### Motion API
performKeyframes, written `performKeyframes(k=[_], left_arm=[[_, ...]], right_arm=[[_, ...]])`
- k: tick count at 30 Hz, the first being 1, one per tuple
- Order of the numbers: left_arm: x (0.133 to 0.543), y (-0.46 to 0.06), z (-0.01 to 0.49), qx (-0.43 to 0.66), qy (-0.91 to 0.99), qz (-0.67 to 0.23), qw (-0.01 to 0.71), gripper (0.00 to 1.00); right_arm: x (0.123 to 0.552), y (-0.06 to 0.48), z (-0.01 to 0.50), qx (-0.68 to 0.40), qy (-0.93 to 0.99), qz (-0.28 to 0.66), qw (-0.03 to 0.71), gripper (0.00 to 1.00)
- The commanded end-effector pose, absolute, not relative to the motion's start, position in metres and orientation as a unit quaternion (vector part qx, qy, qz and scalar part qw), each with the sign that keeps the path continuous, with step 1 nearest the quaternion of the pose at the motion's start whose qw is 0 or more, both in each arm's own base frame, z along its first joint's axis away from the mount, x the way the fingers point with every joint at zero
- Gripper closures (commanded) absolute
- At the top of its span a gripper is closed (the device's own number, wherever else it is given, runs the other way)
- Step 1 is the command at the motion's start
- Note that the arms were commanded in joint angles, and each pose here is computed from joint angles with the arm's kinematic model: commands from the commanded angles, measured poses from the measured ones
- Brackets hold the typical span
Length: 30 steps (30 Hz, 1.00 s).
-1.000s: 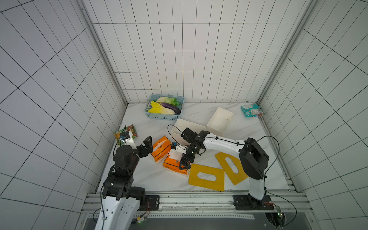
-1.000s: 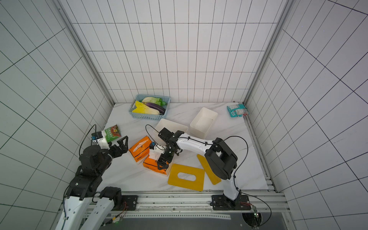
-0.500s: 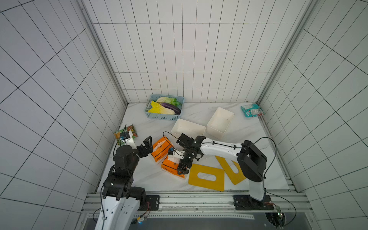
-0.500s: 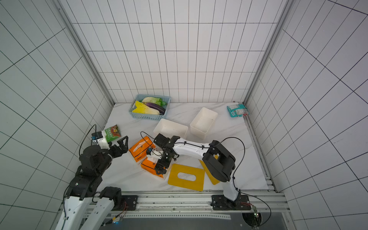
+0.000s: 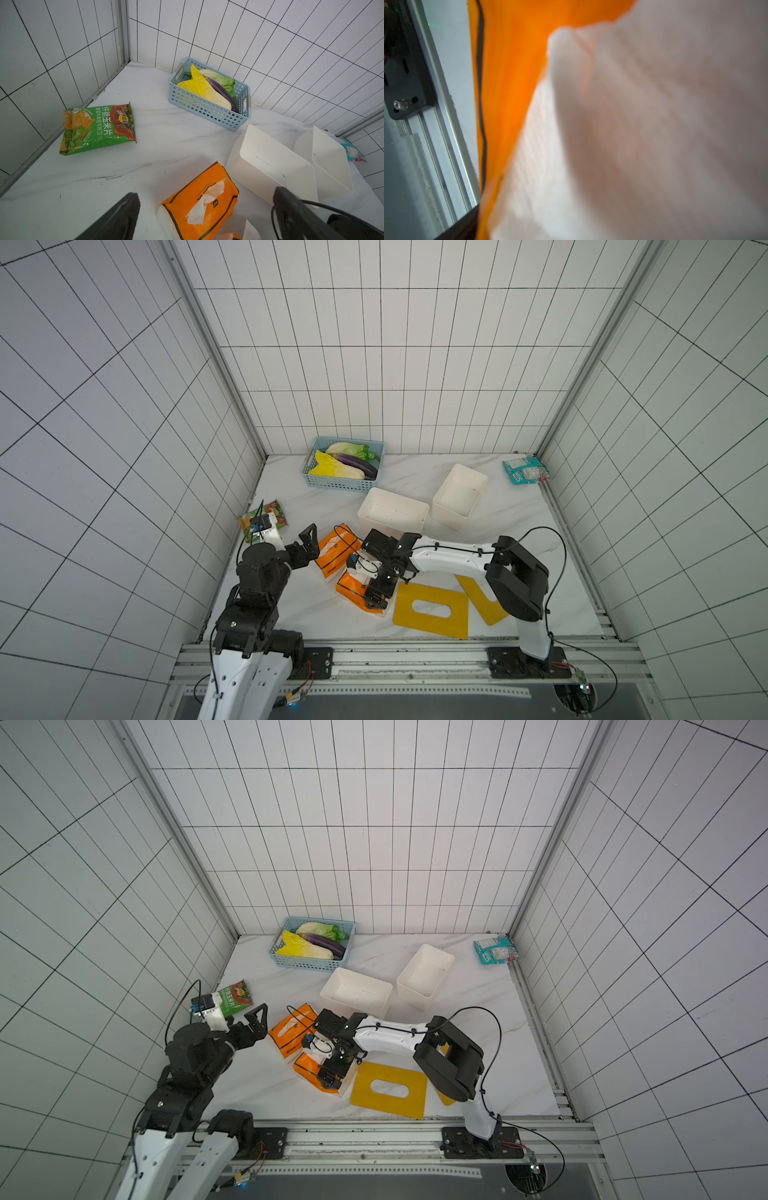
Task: Put the tissue paper into the tissue box
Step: Pick up the paper towel from the center of the board.
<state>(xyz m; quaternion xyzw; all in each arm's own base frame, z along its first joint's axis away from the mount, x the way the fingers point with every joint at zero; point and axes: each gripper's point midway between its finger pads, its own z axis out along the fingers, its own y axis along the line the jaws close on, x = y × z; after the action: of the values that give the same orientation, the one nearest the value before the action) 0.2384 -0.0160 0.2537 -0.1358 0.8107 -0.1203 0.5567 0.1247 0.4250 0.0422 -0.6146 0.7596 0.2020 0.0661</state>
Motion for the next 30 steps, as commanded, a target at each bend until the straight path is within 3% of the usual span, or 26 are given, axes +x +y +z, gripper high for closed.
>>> performKeyframes(k=[1,14,22,30], left_arm=[[0.239,-0.016,0.254,-0.132,0.808,-0.122,0.561,0.02],[0.239,-0.016,0.254,-0.132,0.808,-0.121,0.562,0.02],[0.238,-0.016,0.255,-0.132,0.807,-0.121,0.563,0.02],[0.237,-0.015,0.256,-0.133,0.805,-0.12,0.566,0.01]], right_arm=[[0.122,0.418,0.018,-0.606,0.774,0.176,0.048,0.01],[0.119,0.422,0.016,-0.611,0.767,0.189,0.041,0.0],[0.125,0.426,0.041,-0.602,0.765,0.222,0.054,0.29],[0.141,0.418,0.096,-0.593,0.758,0.254,0.101,0.3]])
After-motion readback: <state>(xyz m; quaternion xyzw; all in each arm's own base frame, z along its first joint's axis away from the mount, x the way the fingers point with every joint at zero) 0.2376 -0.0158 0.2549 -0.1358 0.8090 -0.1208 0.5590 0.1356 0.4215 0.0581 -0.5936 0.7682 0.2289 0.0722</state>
